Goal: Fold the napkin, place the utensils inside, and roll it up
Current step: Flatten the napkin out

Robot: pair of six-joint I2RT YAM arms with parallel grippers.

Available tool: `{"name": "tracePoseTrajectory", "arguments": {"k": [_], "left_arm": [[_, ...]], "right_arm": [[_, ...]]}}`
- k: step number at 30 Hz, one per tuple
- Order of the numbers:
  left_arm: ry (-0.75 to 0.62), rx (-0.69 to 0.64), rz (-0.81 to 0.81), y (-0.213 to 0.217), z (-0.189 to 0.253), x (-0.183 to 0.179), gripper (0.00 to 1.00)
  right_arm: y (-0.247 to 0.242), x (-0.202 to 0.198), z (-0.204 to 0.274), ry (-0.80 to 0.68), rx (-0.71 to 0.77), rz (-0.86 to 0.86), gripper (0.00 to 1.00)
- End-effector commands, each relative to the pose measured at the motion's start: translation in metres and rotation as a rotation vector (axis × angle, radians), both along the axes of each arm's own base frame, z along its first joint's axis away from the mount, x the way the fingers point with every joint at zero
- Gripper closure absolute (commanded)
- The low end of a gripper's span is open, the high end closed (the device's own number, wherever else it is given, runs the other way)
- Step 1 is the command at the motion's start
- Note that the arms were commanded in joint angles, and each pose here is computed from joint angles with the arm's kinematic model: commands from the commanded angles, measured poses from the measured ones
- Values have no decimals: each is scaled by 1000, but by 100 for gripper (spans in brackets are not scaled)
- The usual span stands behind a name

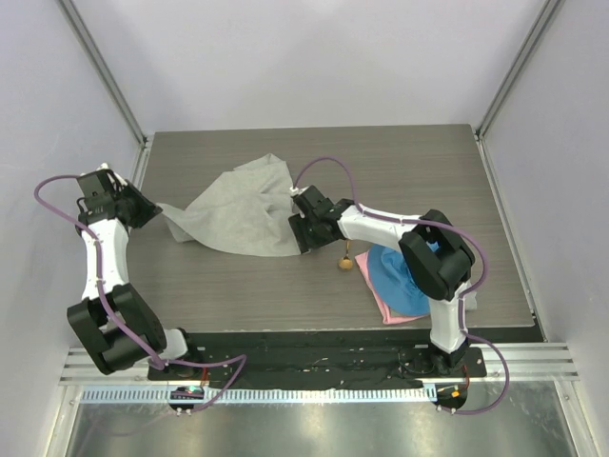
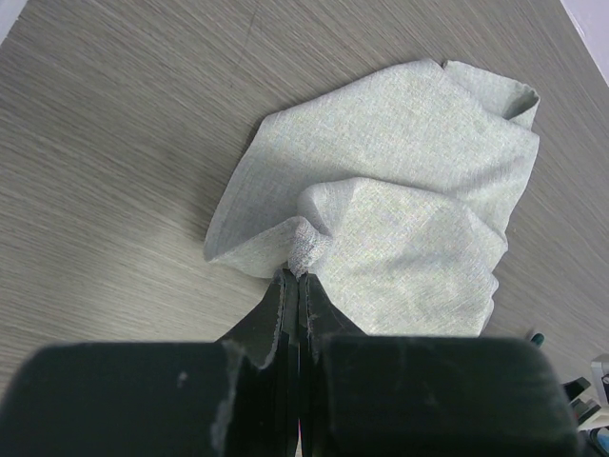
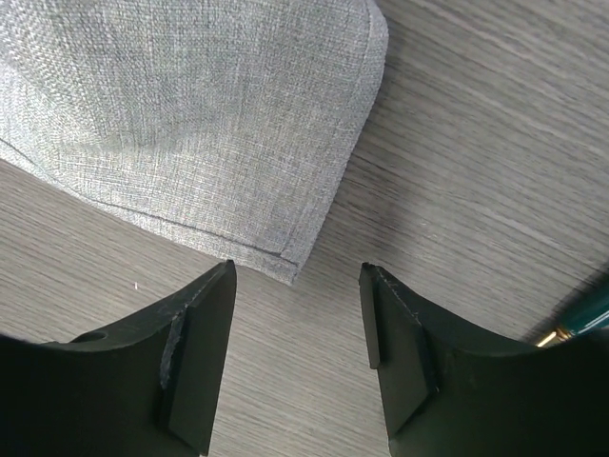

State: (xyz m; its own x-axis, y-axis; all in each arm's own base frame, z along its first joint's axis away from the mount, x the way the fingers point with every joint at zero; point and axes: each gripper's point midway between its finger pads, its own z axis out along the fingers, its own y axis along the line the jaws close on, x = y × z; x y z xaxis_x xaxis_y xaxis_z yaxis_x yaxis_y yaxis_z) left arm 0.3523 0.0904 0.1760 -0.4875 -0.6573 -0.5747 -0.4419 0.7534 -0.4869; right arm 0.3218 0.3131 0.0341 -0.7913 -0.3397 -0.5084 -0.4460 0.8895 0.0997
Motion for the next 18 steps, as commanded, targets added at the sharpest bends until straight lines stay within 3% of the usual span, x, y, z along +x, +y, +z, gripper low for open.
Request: {"name": "tracePoseTrajectory", "arguments": {"k": [1, 11, 18], "left_arm": [[-40, 11, -21, 1, 9, 7, 100], [-44, 3, -27, 0, 10, 7, 100], [-47, 3, -26, 0, 11, 7, 100]], "right_arm": [[18, 5, 5, -7, 42, 9, 41], [15, 1, -9, -4, -20, 5, 50], [12, -2, -19, 26, -49, -4, 66]]}}
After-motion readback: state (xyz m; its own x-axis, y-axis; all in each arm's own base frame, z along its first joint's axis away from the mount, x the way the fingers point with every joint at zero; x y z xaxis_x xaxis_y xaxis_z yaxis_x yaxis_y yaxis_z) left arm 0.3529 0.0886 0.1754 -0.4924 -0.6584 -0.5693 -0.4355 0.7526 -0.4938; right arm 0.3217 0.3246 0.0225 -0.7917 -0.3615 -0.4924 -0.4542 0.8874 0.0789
